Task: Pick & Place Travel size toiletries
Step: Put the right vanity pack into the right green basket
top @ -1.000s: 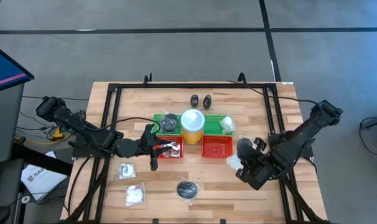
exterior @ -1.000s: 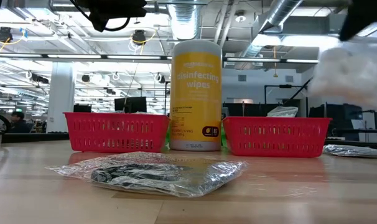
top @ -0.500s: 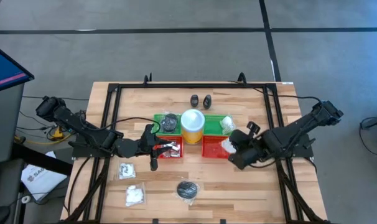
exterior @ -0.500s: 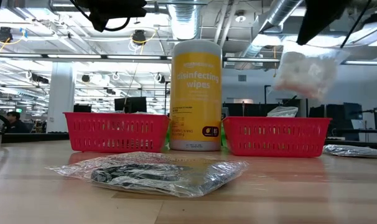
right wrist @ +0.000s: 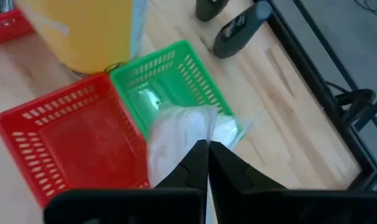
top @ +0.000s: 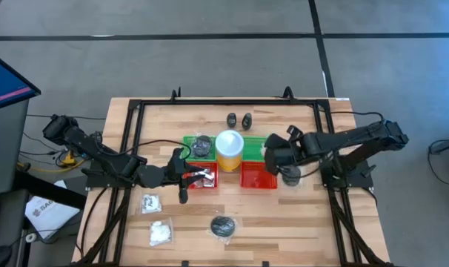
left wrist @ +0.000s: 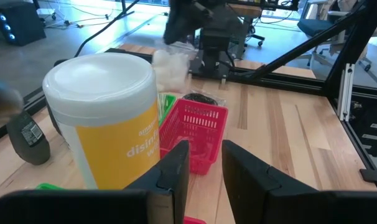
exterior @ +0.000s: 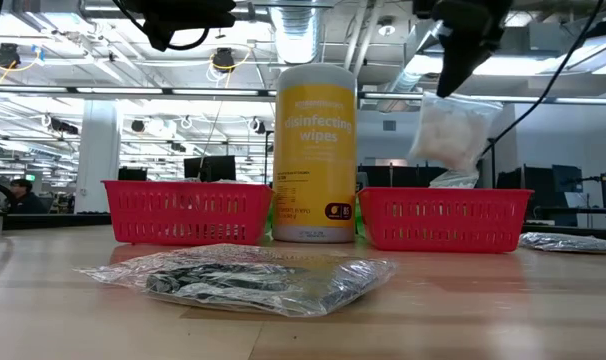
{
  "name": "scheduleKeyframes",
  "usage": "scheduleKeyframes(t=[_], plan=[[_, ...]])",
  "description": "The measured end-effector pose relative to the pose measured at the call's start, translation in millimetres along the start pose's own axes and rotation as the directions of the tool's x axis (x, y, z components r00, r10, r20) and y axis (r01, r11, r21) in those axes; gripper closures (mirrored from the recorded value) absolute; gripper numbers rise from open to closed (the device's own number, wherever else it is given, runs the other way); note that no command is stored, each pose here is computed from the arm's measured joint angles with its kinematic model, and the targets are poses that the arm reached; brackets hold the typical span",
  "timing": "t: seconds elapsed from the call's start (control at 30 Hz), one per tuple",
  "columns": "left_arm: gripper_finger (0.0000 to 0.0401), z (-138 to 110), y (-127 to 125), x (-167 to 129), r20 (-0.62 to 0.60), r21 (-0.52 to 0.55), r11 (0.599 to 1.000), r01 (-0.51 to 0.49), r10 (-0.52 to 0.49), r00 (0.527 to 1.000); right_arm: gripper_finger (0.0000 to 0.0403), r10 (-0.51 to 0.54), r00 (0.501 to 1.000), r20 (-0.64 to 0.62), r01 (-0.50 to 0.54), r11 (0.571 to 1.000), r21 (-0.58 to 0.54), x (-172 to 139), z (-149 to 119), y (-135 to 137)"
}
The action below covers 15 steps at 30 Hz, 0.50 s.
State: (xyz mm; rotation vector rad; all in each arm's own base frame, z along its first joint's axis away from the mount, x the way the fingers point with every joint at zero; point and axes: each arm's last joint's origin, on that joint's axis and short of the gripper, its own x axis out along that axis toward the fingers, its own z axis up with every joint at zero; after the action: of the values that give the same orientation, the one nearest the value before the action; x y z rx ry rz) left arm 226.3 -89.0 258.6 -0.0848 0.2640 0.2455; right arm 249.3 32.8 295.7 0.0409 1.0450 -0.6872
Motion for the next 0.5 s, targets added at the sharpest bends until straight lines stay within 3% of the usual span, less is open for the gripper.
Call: scheduleKeyframes(t=[0.23,0.5], plan=[[0.0313,0,0,0,0.0,0.0,1.0,0.0,0.0,1.0,0.0403,0.037,0.999,0.004,-0.037,0.999,0.014,15,18,-15],[0.0313,0,0,0,0.0,0.0,1.0,0.0,0.0,1.0,0.0403,0.038,0.999,-0.004,-0.037,0.994,0.103,33,31,-37]])
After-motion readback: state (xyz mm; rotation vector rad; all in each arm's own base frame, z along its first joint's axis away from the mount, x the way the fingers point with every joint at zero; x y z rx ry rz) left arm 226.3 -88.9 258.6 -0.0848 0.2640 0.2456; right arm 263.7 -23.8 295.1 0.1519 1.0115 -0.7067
